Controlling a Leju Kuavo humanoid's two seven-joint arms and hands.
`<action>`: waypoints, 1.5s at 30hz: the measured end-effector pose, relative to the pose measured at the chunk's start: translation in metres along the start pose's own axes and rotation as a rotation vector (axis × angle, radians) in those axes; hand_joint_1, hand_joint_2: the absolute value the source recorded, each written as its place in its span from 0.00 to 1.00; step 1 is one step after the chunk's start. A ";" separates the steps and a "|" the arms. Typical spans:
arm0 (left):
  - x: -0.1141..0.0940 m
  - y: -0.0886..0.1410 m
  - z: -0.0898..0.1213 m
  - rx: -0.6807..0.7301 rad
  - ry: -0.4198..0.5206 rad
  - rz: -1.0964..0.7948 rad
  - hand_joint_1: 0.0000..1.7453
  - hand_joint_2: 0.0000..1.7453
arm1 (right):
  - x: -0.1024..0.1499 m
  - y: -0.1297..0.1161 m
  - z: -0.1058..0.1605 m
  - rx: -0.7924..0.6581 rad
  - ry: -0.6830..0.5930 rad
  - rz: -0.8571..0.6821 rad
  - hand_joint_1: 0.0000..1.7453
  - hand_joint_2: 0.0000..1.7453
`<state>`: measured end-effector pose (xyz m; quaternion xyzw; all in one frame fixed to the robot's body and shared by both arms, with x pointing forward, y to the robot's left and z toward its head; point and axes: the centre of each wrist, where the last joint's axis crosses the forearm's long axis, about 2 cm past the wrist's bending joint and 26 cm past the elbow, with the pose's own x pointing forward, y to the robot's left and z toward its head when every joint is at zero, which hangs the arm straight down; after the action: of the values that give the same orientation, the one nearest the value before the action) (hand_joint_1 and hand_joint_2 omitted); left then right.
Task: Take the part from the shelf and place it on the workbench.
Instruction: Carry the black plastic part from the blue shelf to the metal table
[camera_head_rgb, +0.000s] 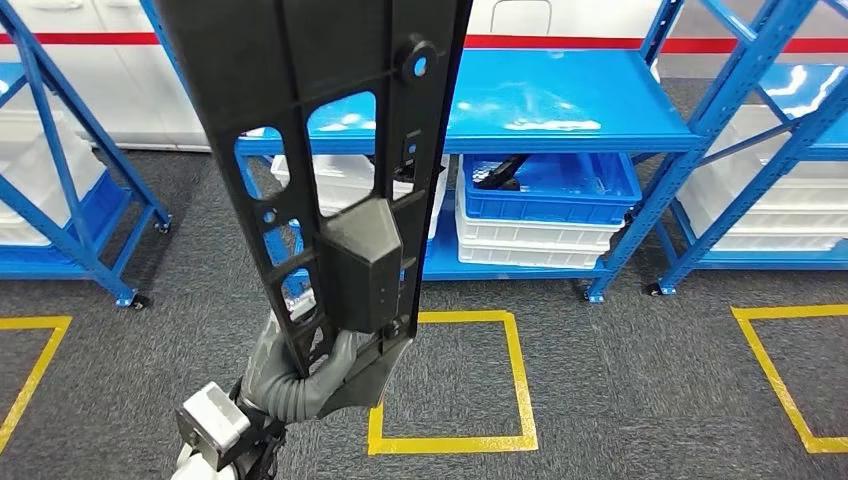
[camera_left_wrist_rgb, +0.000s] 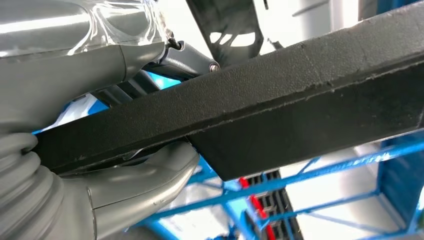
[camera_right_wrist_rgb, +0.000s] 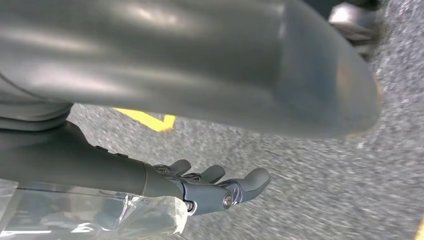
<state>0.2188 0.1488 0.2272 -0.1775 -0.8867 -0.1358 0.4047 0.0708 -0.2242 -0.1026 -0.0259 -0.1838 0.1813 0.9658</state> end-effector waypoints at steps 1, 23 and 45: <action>-0.001 -0.001 0.003 0.005 0.014 -0.004 1.00 1.00 | -0.001 0.001 0.000 -0.003 0.005 -0.002 0.00 0.00; -0.004 -0.003 0.024 0.075 0.026 -0.050 1.00 1.00 | 0.000 0.004 0.001 -0.031 0.012 -0.006 0.00 0.00; -0.007 -0.007 0.044 0.122 0.070 0.010 1.00 1.00 | -0.001 -0.001 0.000 -0.084 -0.010 -0.004 0.00 0.00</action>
<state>0.1901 0.1579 0.1930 -0.1521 -0.8777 -0.0857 0.4462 0.0705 -0.2256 -0.1025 -0.0650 -0.1963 0.1717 0.9632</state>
